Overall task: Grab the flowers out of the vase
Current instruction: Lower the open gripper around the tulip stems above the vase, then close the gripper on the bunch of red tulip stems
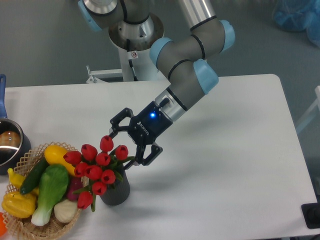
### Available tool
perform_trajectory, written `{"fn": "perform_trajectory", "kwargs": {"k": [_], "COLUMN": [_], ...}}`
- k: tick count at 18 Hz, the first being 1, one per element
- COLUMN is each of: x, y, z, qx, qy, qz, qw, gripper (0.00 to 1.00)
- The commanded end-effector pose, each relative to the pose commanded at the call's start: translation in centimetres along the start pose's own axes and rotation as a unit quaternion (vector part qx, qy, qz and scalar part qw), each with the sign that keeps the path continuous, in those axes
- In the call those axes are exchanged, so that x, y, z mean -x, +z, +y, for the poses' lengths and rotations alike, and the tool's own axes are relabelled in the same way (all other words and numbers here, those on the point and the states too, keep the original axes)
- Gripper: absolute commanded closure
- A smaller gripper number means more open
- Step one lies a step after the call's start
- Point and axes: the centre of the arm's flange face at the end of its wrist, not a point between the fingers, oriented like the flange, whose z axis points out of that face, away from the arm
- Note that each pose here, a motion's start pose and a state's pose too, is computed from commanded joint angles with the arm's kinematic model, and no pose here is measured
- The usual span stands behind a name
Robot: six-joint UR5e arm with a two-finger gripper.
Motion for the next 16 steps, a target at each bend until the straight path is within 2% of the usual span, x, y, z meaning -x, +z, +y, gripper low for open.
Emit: {"fn": "perform_trajectory", "kwargs": {"k": [2, 4, 6, 7, 16], "x": [0.1, 0.2, 0.3, 0.4, 0.7], "y": [0.1, 0.0, 0.0, -0.1, -1.1], "z": [0.2, 0.0, -0.2, -0.3, -1.2], "qx": [0.0, 0.0, 0.0, 0.0, -0.003], "qy": [-0.001, 0.001, 0.004, 0.006, 0.014], "qz": [0.001, 0.0, -0.001, -0.002, -0.011], "qw": [1.0, 1.0, 1.0, 1.0, 0.9998], "gripper": [0.39, 0.64, 0.95, 1.0, 1.0]}}
